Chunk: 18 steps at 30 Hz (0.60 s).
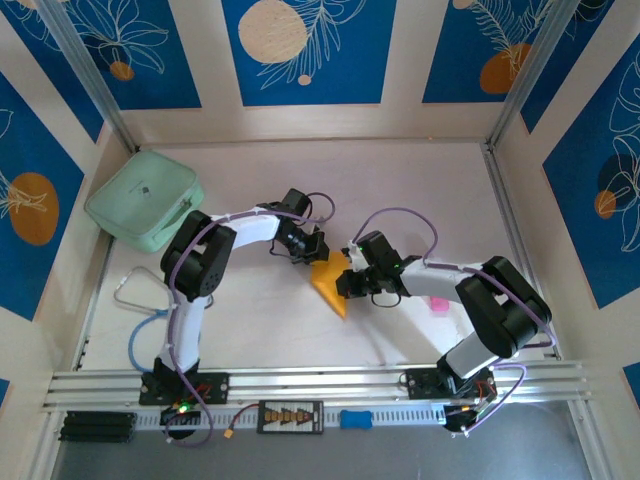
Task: Fold a paper plane with a square sheet of paper (pick it up from the middle)
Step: Third fold the triangle at the center of the table.
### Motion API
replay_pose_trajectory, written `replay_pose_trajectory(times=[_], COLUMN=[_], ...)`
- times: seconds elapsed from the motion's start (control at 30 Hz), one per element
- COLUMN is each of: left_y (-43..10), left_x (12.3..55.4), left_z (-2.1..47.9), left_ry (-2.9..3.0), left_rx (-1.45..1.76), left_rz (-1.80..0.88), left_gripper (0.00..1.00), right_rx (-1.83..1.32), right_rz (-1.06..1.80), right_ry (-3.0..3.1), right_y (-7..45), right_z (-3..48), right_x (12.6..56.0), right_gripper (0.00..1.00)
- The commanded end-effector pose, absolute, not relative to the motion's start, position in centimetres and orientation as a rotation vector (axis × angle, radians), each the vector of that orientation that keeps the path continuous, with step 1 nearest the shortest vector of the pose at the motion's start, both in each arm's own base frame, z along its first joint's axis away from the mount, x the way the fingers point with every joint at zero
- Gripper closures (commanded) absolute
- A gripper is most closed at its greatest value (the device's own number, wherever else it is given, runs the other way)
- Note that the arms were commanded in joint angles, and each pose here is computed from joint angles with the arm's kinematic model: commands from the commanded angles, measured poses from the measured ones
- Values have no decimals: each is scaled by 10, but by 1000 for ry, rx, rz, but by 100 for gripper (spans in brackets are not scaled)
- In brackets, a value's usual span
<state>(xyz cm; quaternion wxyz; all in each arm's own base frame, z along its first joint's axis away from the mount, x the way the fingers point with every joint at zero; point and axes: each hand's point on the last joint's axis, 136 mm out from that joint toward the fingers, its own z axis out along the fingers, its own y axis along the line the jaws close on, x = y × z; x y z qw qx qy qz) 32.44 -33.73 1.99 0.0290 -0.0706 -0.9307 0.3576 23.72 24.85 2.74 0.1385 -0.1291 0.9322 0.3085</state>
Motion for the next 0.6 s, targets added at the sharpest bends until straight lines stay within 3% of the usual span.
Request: replay_pose_trajectory(times=[0.0,0.57], left_y=[-322,-323], left_x=[308,308], left_z=[-6,-5], left_ry=[-2880,-2880], left_rx=[-189,-190], left_rz=[936,942], left_gripper=[91,92], right_rx=[-354,-353], right_rz=[865,843], right_ry=[2708,2724], right_y=[246,246], right_z=[26,24], right_x=[242,246], right_gripper=[100,100])
